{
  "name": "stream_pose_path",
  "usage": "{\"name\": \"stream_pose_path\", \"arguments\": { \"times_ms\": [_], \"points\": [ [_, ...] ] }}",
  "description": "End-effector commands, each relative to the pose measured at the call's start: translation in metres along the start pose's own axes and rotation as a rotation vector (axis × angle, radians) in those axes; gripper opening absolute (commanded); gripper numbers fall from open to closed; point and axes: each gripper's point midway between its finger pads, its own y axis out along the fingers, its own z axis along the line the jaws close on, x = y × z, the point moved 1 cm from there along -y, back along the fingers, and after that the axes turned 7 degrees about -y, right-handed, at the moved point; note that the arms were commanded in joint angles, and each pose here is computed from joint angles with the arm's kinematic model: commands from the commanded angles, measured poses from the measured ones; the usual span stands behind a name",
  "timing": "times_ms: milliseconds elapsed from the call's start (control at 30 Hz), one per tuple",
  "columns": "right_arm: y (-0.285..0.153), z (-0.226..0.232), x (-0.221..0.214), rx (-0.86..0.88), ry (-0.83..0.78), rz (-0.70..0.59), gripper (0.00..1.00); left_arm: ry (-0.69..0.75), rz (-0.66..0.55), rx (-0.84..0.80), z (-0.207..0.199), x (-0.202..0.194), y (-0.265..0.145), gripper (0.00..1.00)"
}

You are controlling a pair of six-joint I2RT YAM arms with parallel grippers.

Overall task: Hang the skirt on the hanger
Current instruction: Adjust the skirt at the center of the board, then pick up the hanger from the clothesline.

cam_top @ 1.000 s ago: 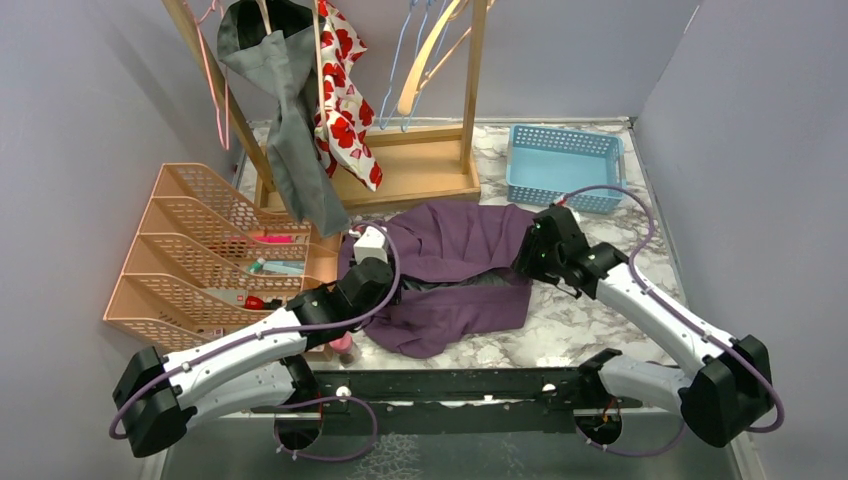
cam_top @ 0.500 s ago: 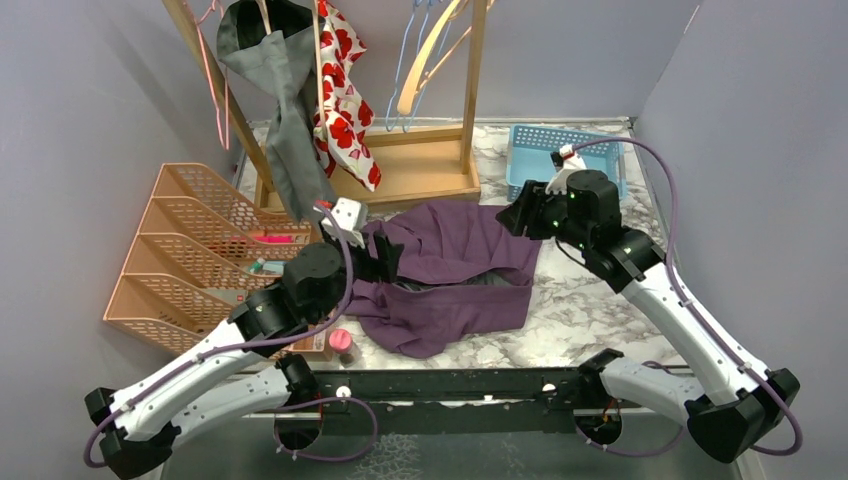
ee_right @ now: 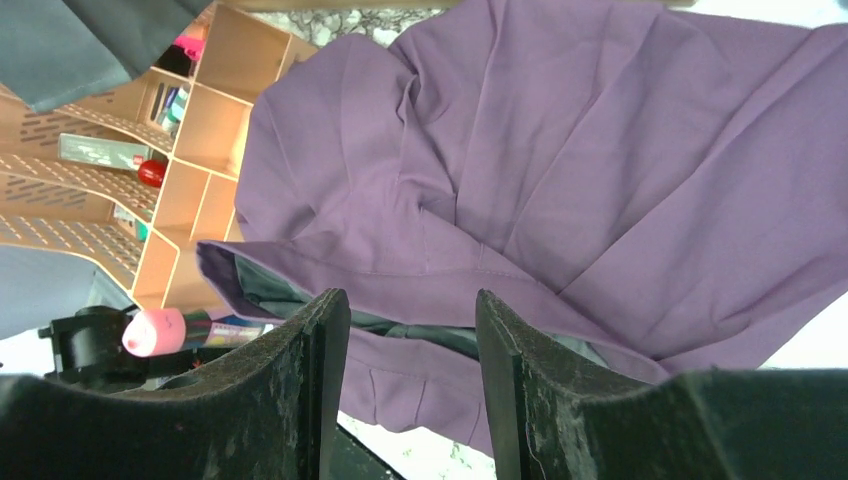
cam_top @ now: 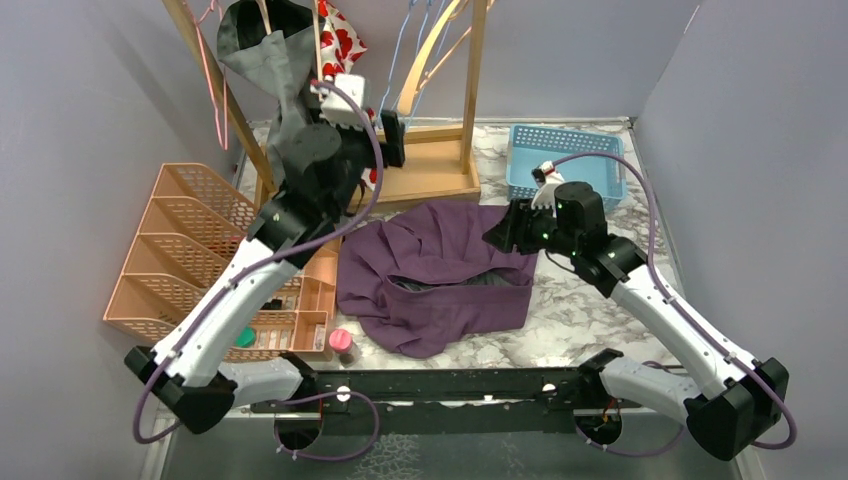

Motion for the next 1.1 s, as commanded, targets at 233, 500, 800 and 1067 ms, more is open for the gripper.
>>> {"name": "stream_pose_path", "arguments": {
  "times_ms": [233,500,800,1067],
  "points": [
    [0.004,0.015,-0.016,0.122,0.044,0.016,0.53,-0.094,-0.066,-0.063,0.023,0.061,0.065,0.59],
    [0.011,0.016,-0.025,0.144,0.058,0.051,0.53,-0.101,-0.031,-0.142,0.026,0.058,0.114,0.58],
    [0.014,0.014,-0.03,0.139,0.066,0.065,0.53,-0.128,0.034,-0.187,0.025,0.034,0.149,0.52],
    [0.015,0.012,-0.033,0.135,0.071,0.077,0.52,-0.091,0.013,-0.16,0.034,0.032,0.158,0.34]
  ]
}}
